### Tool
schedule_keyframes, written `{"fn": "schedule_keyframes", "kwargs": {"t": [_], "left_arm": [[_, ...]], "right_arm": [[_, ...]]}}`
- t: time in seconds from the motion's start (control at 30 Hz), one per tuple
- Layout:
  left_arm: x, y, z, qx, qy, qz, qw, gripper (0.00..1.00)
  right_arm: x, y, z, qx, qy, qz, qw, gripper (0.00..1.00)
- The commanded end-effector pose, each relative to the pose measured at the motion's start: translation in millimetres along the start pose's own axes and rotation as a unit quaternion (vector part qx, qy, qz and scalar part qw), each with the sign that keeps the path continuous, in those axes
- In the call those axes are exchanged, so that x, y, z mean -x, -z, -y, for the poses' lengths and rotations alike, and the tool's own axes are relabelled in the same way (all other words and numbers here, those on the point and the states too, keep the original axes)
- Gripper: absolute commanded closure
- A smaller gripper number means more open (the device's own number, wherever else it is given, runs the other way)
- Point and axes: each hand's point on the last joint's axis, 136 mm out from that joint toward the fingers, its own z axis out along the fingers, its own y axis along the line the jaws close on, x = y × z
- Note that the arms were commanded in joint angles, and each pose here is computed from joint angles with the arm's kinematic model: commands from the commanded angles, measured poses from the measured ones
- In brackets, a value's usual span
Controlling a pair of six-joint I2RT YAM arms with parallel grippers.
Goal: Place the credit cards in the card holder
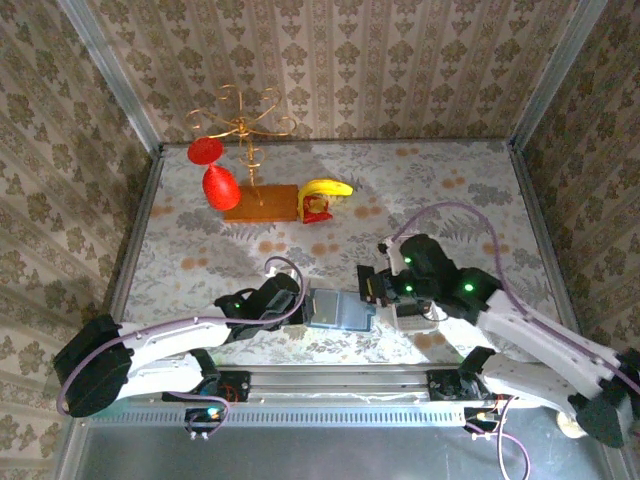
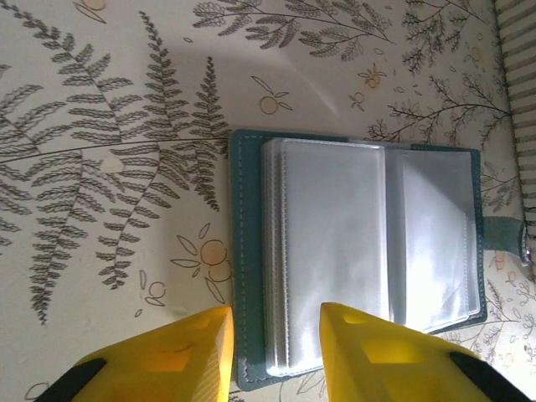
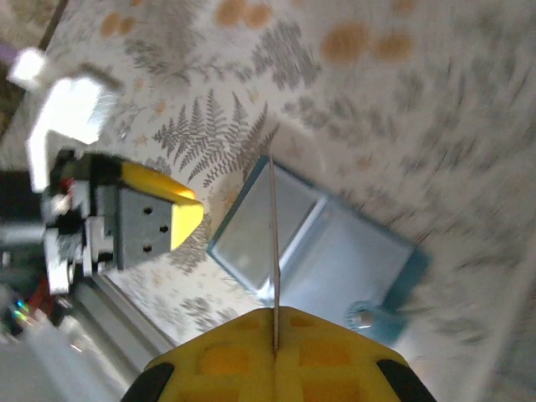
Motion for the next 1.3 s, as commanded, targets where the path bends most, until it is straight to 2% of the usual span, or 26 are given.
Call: {"fn": "schedule_keyframes", "kwargs": {"t": [0.0, 0.23, 0.4, 0.8, 1.27], "left_arm": [[9.1, 4.1, -1.3, 0.009, 0.010, 0.017, 1.000, 0.67], [7.1, -2.9, 5.4, -0.010, 0.009, 0.003, 1.000, 0.68], [4.5, -9.0, 8.6, -0.013, 0.003, -0.011, 1.000, 0.69], [-0.2, -15.8, 5.8, -0.006, 0.005, -0.022, 1.000, 0.70], [-2.6, -18.0, 2.0, -0.001, 0.009, -0.023, 1.000, 0.74]], "right_arm": [[-5.5, -25.4, -13.1, 0.044, -0.215, -0.029, 0.975, 1.00], [-21.9, -68.9, -3.6, 0.028, -0.255, -0.052, 0.965, 1.00], [-28.8, -86.5, 4.4, 0.015, -0.262, -0.063, 0.963, 1.00], [-44.0, -95.1, 28.1, -0.040, -0.241, -0.079, 0.967, 1.00], [-48.6, -108.0, 28.7, -0.032, -0.252, -0.085, 0.964, 1.00]]}}
